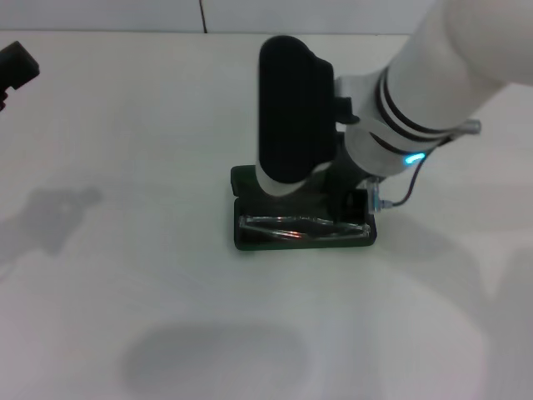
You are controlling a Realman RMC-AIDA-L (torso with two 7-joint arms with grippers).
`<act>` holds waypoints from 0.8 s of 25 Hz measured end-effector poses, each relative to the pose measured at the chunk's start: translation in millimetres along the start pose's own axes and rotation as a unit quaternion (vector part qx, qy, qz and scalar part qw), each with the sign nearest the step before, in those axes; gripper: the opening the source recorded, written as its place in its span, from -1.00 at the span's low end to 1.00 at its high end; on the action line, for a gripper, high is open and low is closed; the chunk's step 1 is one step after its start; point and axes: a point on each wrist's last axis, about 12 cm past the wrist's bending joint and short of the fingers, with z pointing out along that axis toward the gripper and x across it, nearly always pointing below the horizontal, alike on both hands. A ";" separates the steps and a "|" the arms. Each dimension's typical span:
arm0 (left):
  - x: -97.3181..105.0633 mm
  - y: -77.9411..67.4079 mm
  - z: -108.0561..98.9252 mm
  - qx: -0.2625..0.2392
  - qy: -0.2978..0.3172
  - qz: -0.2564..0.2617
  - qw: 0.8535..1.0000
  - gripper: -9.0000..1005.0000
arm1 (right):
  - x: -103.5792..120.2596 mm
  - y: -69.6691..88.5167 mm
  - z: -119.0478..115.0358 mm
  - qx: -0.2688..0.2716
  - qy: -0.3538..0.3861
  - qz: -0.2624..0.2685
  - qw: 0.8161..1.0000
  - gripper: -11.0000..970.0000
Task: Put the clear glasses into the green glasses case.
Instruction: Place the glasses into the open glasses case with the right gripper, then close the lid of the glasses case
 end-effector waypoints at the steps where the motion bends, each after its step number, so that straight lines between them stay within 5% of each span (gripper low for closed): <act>1: 0.1 0.0 0.0 0.000 0.000 0.000 1.000 -0.90 | 1.6 2.3 -1.5 -0.002 -0.003 0.002 1.000 -0.76; 12: -0.6 0.7 1.4 0.002 0.000 -0.005 1.000 -0.90 | 28.6 25.2 -9.2 -0.036 0.004 0.042 0.998 -0.77; 20: -2.3 2.1 3.6 0.005 0.000 -0.008 1.000 -0.90 | 36.8 27.0 -4.0 -0.043 0.013 0.055 0.997 -0.78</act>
